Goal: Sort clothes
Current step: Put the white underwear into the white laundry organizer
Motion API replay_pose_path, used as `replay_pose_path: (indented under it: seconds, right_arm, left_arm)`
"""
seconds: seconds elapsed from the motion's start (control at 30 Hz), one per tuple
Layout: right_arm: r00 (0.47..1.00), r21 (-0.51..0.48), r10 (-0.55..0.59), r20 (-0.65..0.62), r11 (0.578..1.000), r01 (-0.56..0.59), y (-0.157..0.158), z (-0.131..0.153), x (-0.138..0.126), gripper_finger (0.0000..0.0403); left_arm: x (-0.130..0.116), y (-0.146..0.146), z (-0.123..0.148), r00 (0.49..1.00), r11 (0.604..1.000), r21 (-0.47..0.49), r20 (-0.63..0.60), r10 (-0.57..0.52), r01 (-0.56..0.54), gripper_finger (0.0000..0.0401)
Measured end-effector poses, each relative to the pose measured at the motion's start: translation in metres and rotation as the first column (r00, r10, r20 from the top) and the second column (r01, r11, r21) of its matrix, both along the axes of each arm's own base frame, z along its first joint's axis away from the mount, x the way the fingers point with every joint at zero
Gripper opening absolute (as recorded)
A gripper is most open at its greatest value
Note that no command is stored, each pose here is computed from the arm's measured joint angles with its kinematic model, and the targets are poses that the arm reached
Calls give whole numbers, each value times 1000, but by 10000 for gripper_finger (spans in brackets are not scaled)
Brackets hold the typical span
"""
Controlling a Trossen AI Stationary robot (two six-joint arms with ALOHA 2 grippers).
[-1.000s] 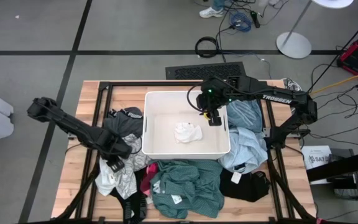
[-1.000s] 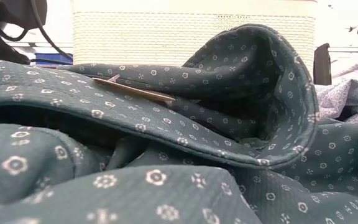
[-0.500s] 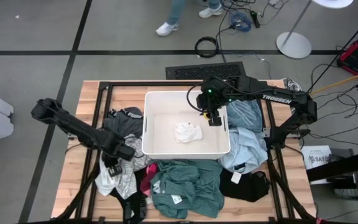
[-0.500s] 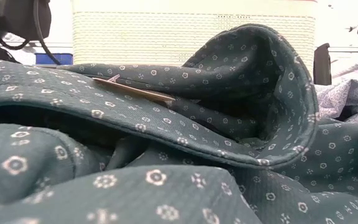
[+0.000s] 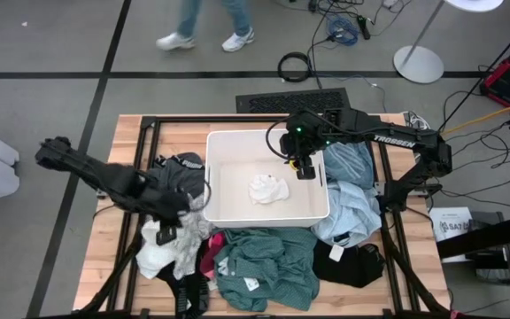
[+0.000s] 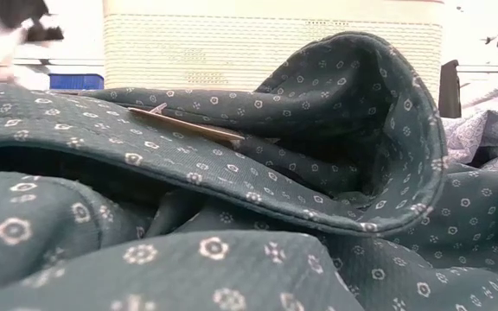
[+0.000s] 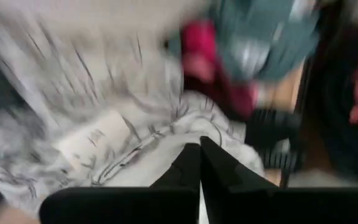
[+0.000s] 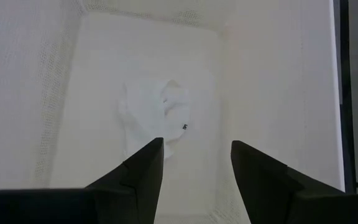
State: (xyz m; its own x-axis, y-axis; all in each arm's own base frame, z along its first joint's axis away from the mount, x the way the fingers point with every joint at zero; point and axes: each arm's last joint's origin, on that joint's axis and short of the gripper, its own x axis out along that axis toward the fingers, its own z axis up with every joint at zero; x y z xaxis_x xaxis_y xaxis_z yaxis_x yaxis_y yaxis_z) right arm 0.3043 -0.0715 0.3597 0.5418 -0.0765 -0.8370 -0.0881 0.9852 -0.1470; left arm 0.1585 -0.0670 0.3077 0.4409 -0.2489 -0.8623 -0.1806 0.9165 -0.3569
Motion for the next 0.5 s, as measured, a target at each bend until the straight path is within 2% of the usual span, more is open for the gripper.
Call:
replay_pose_path:
  seconds: [0.13, 0.27, 0.43, 0.5]
  right_arm:
    - [1000, 0, 0, 1, 1000, 0, 0, 0, 0, 176]
    - [1000, -1, 0, 5, 1000, 0, 0, 0, 0, 176]
    - [997, -25, 13, 72, 1000, -11, -1, 4, 6, 176]
    - [989, -48, 33, 144, 998, -27, -3, 9, 11, 176]
  left_arm:
    - [-4, 7, 35, 977, 990, 141, 211, -13, -17, 1]
    - [-7, 14, 54, 943, 950, 296, 333, -5, -99, 1]
    - [-11, 25, 57, 923, 844, 458, 370, 104, -279, 0]
    - [-15, 30, 55, 916, 783, 518, 366, 162, -345, 0]
